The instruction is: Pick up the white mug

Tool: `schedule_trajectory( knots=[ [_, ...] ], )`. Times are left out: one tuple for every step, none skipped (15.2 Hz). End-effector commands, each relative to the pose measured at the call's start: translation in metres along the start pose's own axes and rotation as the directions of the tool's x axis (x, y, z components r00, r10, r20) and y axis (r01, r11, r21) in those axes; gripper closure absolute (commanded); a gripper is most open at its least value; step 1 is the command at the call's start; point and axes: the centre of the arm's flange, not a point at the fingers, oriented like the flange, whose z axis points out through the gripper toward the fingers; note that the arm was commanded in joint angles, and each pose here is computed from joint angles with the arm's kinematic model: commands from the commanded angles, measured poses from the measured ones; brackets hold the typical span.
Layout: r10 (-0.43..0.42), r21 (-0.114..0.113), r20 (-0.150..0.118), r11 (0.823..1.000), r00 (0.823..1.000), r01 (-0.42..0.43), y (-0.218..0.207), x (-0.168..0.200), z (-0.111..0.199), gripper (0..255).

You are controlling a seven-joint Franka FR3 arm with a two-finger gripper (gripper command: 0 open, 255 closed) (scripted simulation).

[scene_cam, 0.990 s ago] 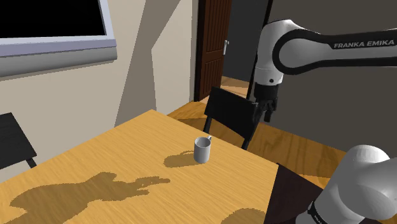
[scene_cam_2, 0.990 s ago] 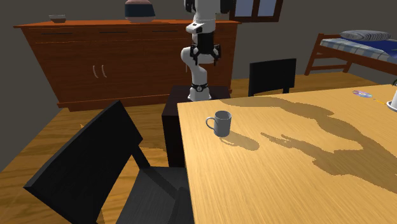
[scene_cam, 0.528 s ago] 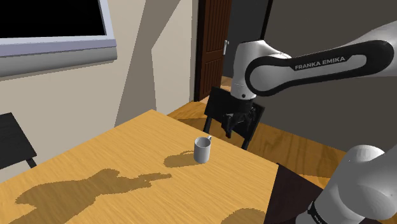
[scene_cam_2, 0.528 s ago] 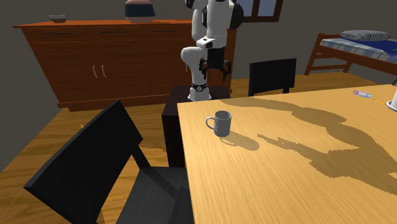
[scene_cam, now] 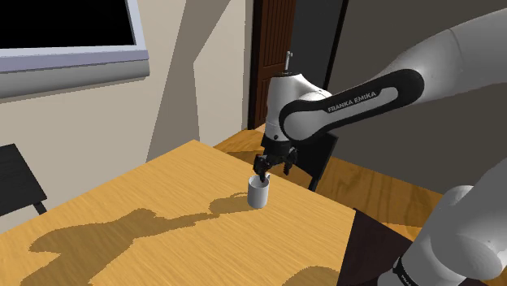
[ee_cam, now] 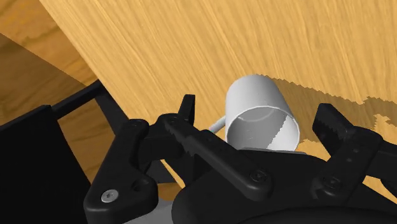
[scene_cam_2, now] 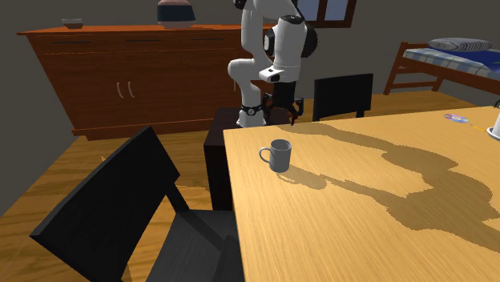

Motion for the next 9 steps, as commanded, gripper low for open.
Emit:
schedule_trajectory(
  knots=[
    [0.028, 0.000, -0.018, 1.000, 0.999, -0.028, -0.018, 0.013, 0.014, 0],
    [0.042, -0.001, -0.027, 0.999, 0.999, -0.042, -0.026, 0.020, 0.020, 0],
    [0.055, -0.002, -0.035, 0.998, 0.998, -0.055, -0.033, 0.028, 0.027, 0],
    [0.069, -0.002, -0.043, 0.998, 0.997, -0.069, -0.041, 0.035, 0.034, 0],
    [0.082, -0.003, -0.052, 0.997, 0.995, -0.082, -0.048, 0.043, 0.040, 0],
    [0.095, -0.003, -0.060, 0.995, 0.994, -0.096, -0.056, 0.051, 0.046, 0],
    [0.107, -0.004, -0.067, 0.994, 0.992, -0.107, -0.062, 0.058, 0.052, 0],
    [0.107, -0.004, -0.067, 0.994, 0.992, -0.107, -0.062, 0.058, 0.057, 0],
    [0.107, -0.004, -0.067, 0.994, 0.992, -0.107, -0.062, 0.058, 0.062, 0]
  ],
)
